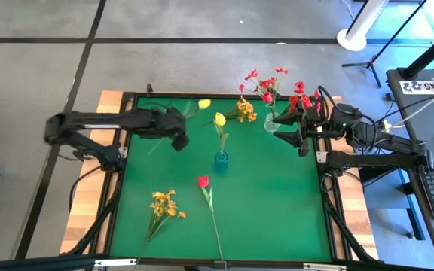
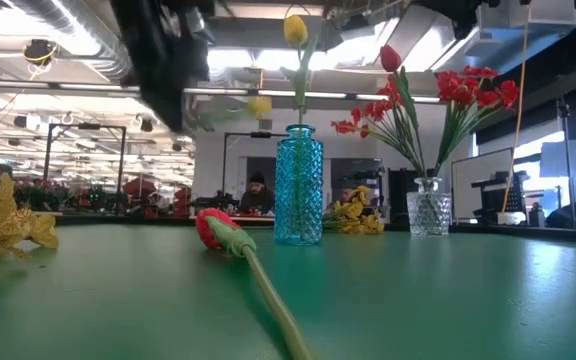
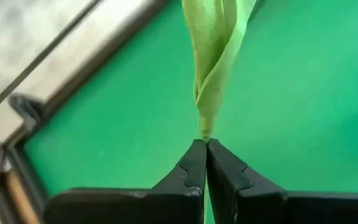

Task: Sort flowers into vase by color
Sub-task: Put the yellow flower into the blue vase

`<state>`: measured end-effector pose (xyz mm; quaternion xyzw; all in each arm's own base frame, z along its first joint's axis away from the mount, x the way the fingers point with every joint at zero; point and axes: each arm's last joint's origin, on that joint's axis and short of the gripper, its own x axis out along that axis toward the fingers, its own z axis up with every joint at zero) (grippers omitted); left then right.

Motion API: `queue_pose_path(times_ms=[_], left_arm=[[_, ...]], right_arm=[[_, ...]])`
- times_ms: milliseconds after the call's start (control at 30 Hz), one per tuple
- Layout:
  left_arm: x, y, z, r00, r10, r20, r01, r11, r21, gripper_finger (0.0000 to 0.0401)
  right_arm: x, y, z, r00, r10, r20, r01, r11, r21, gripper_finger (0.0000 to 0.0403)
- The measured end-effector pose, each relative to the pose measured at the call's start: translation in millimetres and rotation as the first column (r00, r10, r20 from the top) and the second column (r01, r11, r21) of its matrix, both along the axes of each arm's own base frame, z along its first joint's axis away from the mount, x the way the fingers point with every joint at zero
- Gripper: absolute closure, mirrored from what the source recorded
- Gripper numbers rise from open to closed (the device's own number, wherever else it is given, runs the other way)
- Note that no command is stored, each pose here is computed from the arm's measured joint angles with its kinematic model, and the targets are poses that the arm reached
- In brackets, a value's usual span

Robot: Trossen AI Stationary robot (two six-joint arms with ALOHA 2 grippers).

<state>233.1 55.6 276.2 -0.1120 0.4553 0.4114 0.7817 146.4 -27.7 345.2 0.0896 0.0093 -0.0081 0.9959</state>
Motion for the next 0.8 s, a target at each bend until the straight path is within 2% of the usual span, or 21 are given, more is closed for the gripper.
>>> queue_pose_path(times_ms=[100, 200, 300, 400, 433, 533, 667, 800], left_arm=[[-17, -9, 32, 0.976, -0.028, 0.215, 0.019, 0.999, 0.045, 0.04], [-32, -23, 58, 0.872, -0.134, 0.471, 0.097, 0.99, 0.102, 0.0401], [-37, -40, 71, 0.667, -0.318, 0.674, 0.266, 0.947, 0.183, 0.0401], [-35, -55, 70, 0.425, -0.439, 0.792, 0.366, 0.883, 0.293, 0.0401], [-34, -59, 67, 0.359, -0.465, 0.809, 0.38, 0.865, 0.328, 0.0401], [-27, -68, 52, 0.226, -0.52, 0.824, 0.384, 0.825, 0.415, 0.0401], [-14, -72, 28, 0.151, -0.565, 0.811, 0.347, 0.799, 0.492, 0.0401], [5, -72, 13, 0.124, -0.594, 0.795, 0.322, 0.782, 0.534, 0.0401]], right_arm=[[0, 0, -2, 1.0, 0.0, -0.018, 0.001, 1.0, 0.004, 0.0157], [0, 0, -2, 1.0, -0.001, -0.024, 0.001, 1.0, 0.002, 0.0157], [0, 0, -2, 1.0, -0.001, -0.023, 0.001, 1.0, -0.018, 0.0157], [0, 0, -2, 1.0, -0.002, -0.016, 0.001, 1.0, -0.023, 0.0157], [0, 0, -1, 1.0, -0.002, -0.014, 0.001, 1.0, -0.025, 0.0157], [0, 0, -1, 1.0, -0.002, -0.007, 0.002, 1.0, -0.028, 0.0157], [0, 0, 0, 1.0, -0.002, -0.005, 0.002, 1.0, -0.026, 0.0157], [0, 0, -1, 1.0, -0.003, -0.006, 0.003, 1.0, -0.025, 0.0157]])
